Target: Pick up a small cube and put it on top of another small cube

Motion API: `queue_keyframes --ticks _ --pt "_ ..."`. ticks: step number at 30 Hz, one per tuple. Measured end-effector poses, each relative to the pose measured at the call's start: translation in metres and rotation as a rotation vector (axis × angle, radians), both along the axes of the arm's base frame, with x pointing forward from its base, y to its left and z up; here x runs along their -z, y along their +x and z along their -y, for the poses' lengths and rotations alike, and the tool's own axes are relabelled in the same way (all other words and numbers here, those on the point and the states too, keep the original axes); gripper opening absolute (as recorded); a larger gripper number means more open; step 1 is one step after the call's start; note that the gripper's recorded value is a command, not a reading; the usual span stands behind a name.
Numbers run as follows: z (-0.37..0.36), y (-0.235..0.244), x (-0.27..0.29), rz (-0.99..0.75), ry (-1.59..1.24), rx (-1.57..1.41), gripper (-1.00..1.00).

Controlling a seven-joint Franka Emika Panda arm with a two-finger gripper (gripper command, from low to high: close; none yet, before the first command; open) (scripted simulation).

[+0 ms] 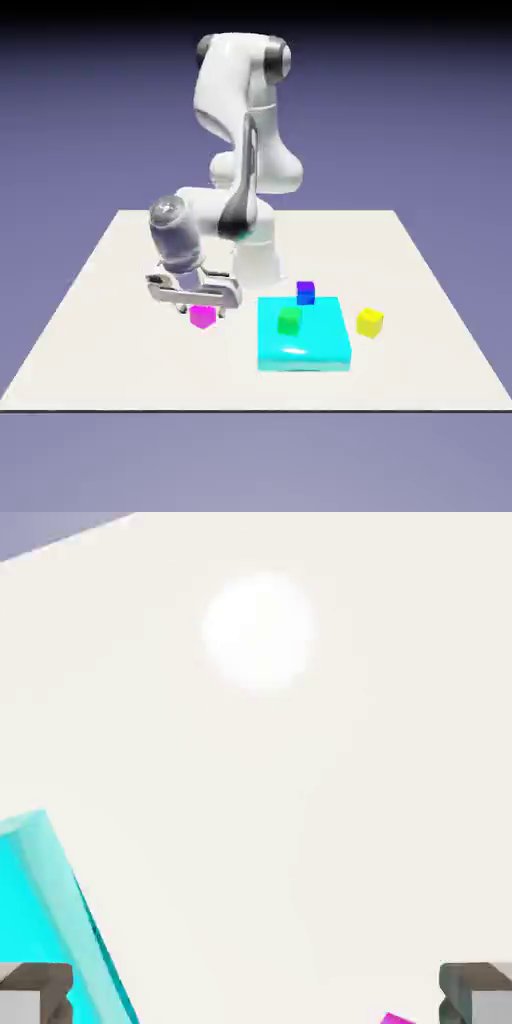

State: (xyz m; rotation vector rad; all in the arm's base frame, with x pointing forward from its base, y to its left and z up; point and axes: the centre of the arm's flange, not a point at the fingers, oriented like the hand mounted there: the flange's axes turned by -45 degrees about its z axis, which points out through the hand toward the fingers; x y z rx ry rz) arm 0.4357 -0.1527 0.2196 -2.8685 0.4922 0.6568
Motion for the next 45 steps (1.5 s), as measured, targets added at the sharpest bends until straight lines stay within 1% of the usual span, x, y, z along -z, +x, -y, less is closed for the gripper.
queue_keyframes --ticks 7,17,18,21,22,24,28,29,37,39,45 --pt "0.04 -0.031 0.068 -0.356 0.15 0.116 0.0" --pt "0.083 -0.093 0.146 -0.829 0.403 0.288 0.0" --pt "0.083 -0.093 0.146 -0.829 0.403 0.288 0.0" --pt "0.059 -0.121 0.169 -0.828 0.404 0.287 0.0" --pt "0.051 -0.13 0.176 -0.829 0.403 0.287 -1.0" --pt "0.051 -0.13 0.176 -0.828 0.403 0.288 -1.0" --pt "0.081 -0.092 0.146 -0.827 0.404 0.287 -1.0" --pt "0.057 -0.077 0.15 -0.811 0.417 0.222 -1.0" --pt "-0.024 0.006 0.147 -0.808 0.346 -0.408 -1.0" --pt "-0.037 0.029 0.135 -0.784 0.323 -0.555 -1.0" --pt "-0.14 0.097 0.105 -0.773 0.184 -0.985 -1.0"
